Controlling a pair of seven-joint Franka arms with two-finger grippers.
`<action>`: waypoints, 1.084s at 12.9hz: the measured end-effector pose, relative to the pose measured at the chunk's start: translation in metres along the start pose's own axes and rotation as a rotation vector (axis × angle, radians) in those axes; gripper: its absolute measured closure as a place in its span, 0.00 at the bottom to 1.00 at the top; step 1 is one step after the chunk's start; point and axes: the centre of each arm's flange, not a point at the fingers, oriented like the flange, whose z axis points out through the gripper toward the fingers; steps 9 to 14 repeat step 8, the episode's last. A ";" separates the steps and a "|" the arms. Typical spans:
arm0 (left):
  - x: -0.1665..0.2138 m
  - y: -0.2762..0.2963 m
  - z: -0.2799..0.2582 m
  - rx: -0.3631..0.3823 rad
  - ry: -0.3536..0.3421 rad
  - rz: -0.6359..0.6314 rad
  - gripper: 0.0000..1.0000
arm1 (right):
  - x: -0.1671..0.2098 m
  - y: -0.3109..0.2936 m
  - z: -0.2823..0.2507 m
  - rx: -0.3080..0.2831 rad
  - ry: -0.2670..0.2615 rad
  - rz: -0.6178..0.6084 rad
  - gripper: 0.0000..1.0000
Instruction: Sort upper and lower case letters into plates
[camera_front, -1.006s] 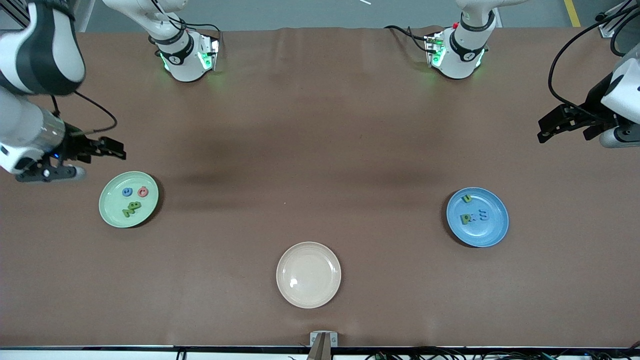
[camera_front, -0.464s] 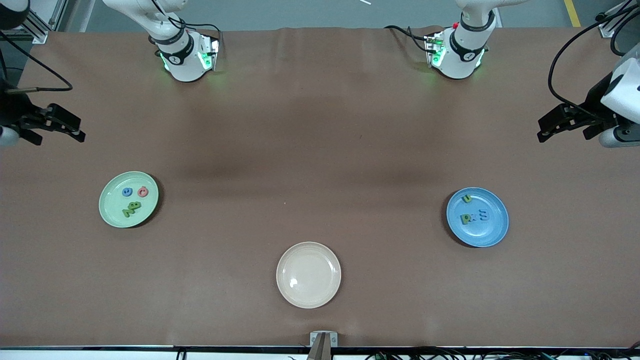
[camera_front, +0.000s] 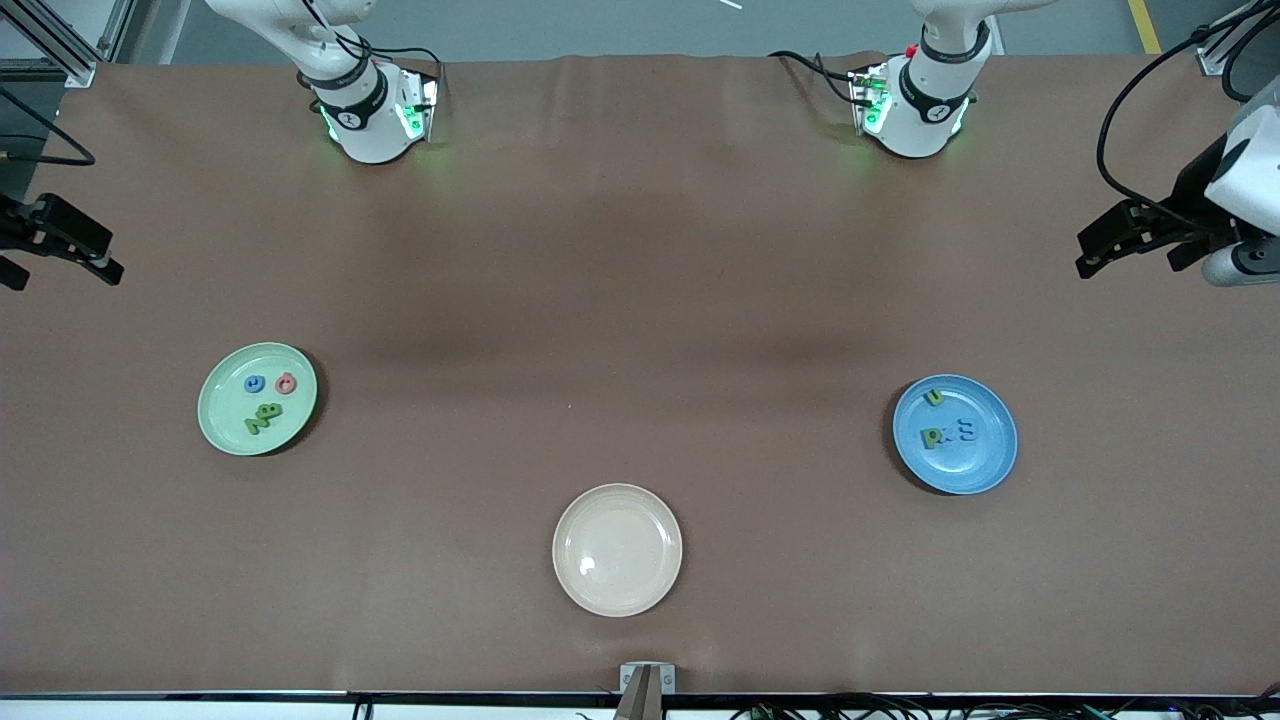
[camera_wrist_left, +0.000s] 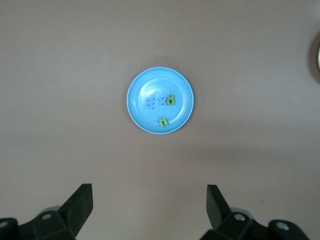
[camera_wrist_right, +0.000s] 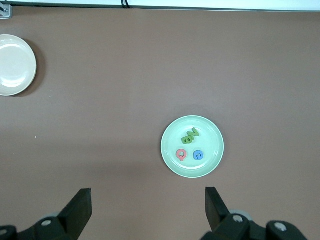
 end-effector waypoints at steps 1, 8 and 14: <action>-0.003 0.002 -0.001 0.002 0.001 0.001 0.00 | 0.001 0.000 0.002 0.000 -0.002 -0.001 0.00; -0.004 -0.003 -0.015 0.000 0.030 0.032 0.00 | 0.026 0.001 0.013 0.000 -0.006 -0.002 0.00; -0.004 -0.003 -0.015 0.000 0.030 0.032 0.00 | 0.026 0.001 0.013 0.000 -0.006 -0.002 0.00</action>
